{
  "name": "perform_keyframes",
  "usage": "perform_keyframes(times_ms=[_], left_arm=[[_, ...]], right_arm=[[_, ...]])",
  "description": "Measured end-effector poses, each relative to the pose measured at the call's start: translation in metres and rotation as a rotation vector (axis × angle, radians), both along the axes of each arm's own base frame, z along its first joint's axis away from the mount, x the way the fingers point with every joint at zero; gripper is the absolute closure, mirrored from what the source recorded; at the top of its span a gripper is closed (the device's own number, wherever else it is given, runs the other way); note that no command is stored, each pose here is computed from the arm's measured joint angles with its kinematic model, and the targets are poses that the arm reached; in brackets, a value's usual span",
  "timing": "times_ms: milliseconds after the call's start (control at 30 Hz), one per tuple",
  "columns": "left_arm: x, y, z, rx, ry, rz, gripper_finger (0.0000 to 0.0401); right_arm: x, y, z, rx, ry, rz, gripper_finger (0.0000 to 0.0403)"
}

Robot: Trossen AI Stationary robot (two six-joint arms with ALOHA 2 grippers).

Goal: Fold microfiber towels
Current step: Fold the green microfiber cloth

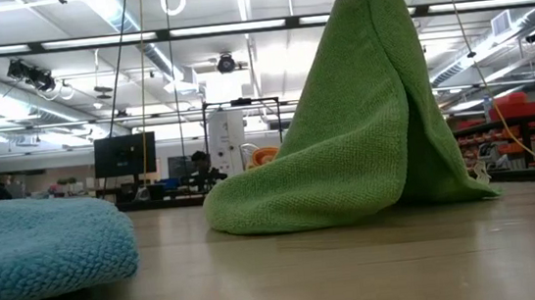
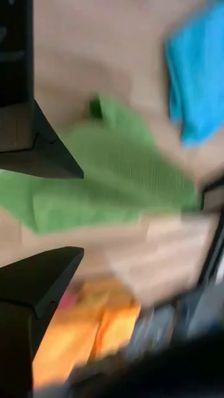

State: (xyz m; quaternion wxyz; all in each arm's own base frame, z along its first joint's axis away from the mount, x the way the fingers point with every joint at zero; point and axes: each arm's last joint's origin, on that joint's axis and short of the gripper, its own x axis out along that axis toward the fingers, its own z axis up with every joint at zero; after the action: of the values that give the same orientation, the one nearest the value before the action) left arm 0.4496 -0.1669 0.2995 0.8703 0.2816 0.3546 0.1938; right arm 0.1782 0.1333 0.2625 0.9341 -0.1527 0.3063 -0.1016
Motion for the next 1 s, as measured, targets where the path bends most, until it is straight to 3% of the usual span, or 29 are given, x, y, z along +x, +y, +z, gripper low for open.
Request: perform_keyframes(times_ms=[333, 533, 833, 1000], left_arm=[[0.000, 0.000, 0.000, -0.001, 0.000, -0.001, 0.0391], [0.000, 0.000, 0.000, -0.001, 0.000, -0.001, 0.0368], [0.000, 0.000, 0.000, -0.001, 0.000, 0.000, 0.0392], [0.000, 0.000, 0.000, -0.001, 0.000, 0.001, 0.0368]], right_arm=[[0.006, -0.016, 0.000, -0.063, -0.038, -0.147, 0.0205], [0.006, -0.016, 0.000, -0.055, -0.035, -0.143, 0.0205], [0.009, -0.012, 0.002, -0.024, -0.040, -0.096, 0.0205], [0.011, -0.010, 0.004, -0.032, -0.061, -0.070, 0.0205]])
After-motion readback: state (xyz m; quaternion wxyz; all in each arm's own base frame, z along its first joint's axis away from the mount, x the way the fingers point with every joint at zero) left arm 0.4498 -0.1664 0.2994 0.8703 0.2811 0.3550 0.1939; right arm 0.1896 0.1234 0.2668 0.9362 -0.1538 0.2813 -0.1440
